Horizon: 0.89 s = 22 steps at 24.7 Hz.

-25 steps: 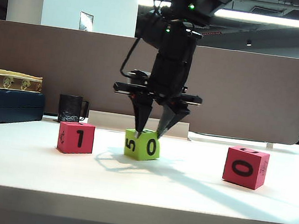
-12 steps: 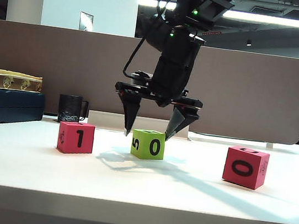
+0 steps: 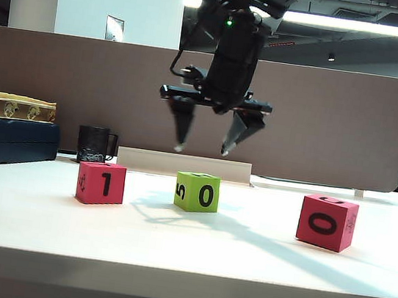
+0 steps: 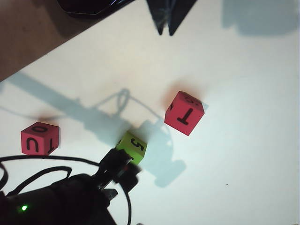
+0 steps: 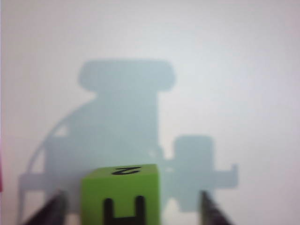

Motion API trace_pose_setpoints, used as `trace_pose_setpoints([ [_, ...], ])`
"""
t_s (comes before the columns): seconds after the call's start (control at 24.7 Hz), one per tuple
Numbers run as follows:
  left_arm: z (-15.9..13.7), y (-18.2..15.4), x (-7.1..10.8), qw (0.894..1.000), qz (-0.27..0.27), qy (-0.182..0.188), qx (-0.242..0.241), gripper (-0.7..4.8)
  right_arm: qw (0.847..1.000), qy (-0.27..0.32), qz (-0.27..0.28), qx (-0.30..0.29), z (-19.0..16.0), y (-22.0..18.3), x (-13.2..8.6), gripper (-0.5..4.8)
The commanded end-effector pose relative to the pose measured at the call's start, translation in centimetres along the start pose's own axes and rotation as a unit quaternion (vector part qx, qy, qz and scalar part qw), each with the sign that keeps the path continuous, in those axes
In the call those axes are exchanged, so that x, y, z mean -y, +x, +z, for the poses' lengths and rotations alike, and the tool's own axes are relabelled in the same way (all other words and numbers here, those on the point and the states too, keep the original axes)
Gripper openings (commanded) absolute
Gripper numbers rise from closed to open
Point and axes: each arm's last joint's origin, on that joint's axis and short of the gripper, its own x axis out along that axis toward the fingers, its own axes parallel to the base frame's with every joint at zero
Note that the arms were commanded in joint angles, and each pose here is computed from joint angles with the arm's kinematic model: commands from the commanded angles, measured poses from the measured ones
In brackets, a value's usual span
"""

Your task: Select the appropriate blocks from the scattered letter blocks on the table and arrange them in a row to spell out "THU".

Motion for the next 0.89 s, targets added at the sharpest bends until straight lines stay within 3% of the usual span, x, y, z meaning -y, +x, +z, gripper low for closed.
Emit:
trace_pose_setpoints([
  [0.04, 0.1, -0.1, 0.0, 1.000, -0.002, 0.002, 0.008, -0.06, 0.999, -0.023, -0.036, -0.011, 0.0, -0.5, 0.7, 1.00],
  [0.08, 0.1, -0.1, 0.0, 1.000, -0.002, 0.002, 0.008, -0.06, 0.999, -0.026, -0.041, -0.019, -0.2, -0.4, 1.0, 0.68],
  [0.24, 0.1, -0.1, 0.0, 1.000, -0.001, 0.002, 0.010, -0.06, 0.997, -0.023, -0.056, -0.051, -0.7, -0.3, 2.4, 0.37],
  [0.32, 0.2, -0.1, 0.0, 1.000, -0.001, 0.003, 0.012, -0.06, 0.996, -0.021, -0.056, -0.062, -0.8, -0.2, 2.8, -0.06],
  [0.61, 0.2, -0.1, 0.0, 1.000, -0.001, 0.003, 0.013, -0.06, 0.997, -0.017, -0.004, -0.075, -1.1, 0.1, 2.5, -0.06],
  [0.89, 0.2, -0.1, 0.0, 1.000, -0.001, 0.003, 0.013, -0.06, 0.992, -0.018, 0.005, -0.124, -2.3, 2.0, 2.4, -0.06],
])
